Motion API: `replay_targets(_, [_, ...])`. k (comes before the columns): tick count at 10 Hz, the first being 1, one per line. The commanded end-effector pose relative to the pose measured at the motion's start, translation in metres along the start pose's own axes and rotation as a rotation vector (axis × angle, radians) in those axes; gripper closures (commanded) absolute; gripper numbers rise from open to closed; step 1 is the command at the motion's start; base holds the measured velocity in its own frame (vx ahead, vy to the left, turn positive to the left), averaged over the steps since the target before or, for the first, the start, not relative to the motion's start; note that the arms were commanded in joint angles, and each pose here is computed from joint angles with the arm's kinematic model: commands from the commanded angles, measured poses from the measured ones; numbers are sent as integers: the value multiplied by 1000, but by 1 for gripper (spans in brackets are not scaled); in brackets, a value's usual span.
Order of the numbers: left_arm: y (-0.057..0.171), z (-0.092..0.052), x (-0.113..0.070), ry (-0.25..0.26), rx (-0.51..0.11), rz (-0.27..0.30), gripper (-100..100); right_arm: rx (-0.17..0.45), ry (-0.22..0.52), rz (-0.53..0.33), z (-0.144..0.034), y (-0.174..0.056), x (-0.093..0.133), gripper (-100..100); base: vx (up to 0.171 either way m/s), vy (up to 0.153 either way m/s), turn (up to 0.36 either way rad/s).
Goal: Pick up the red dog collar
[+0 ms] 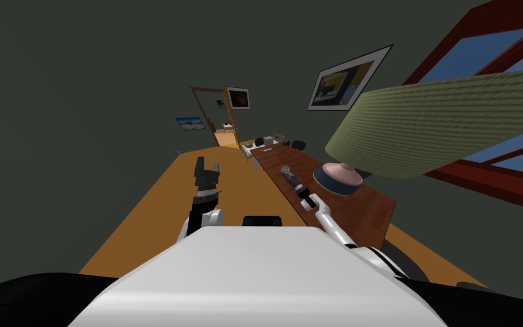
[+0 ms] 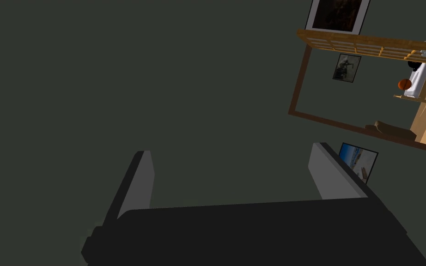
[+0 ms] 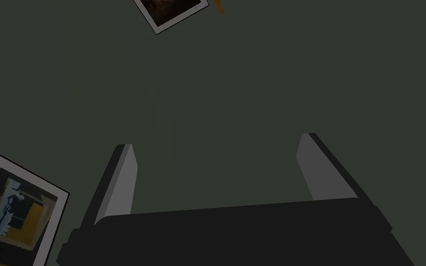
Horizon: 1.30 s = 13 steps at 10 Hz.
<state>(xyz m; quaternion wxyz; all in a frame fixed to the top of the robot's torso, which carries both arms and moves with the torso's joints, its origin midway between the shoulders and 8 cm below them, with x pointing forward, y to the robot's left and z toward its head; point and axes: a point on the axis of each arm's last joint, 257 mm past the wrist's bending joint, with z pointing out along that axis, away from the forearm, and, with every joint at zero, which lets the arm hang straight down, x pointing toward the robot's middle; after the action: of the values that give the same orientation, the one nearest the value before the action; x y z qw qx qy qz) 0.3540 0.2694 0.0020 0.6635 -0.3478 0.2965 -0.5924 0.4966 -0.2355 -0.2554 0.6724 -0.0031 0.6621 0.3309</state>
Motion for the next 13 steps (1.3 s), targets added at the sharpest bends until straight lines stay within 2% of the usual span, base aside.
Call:
replay_targets(1, [0, 0, 0, 0, 0, 0, 0, 22, 32, -26, -2, -11, 10, -100, -30, -24, 30])
replay_targets(2, [0, 0, 0, 0, 0, 0, 0, 31, 68, -85, -1, -20, 17, -100, -34, -25, 60])
replay_targets(3, [0, 0, 0, 0, 0, 0, 0, 44, 79, -81, -5, -26, 22, -100, -32, -24, 25])
replay_targets(5, [0, 0, 0, 0, 0, 0, 0, 89, 174, -185, -14, -54, 44, -100, -59, -27, 61])
replay_targets(6, [0, 0, 0, 0, 0, 0, 0, 89, 174, -185, -14, -54, 44, -100, -51, -33, 21])
replay_targets(8, [0, 0, 0, 0, 0, 0, 0, 127, 261, -285, -24, -80, 61, -100, -63, -41, 53])
replay_targets(9, [0, 0, 0, 0, 0, 0, 0, 133, 267, -283, -27, -83, 64, -100, -47, -39, 16])
replay_targets(10, [0, 0, 0, 0, 0, 0, 0, 143, 302, -332, -29, -91, 68, -100, -48, -30, 31])
replay_targets(11, [0, 0, 0, 0, 0, 0, 0, 168, 352, -373, -40, -106, 79, -100, -74, -39, 58])
replay_targets(12, [0, 0, 0, 0, 0, 0, 0, 174, 358, -370, -43, -109, 81, -100, -55, -32, 18])
replay_targets(13, [0, 0, 0, 0, 0, 0, 0, 193, 402, -410, -51, -121, 89, -100, -44, -31, 27])
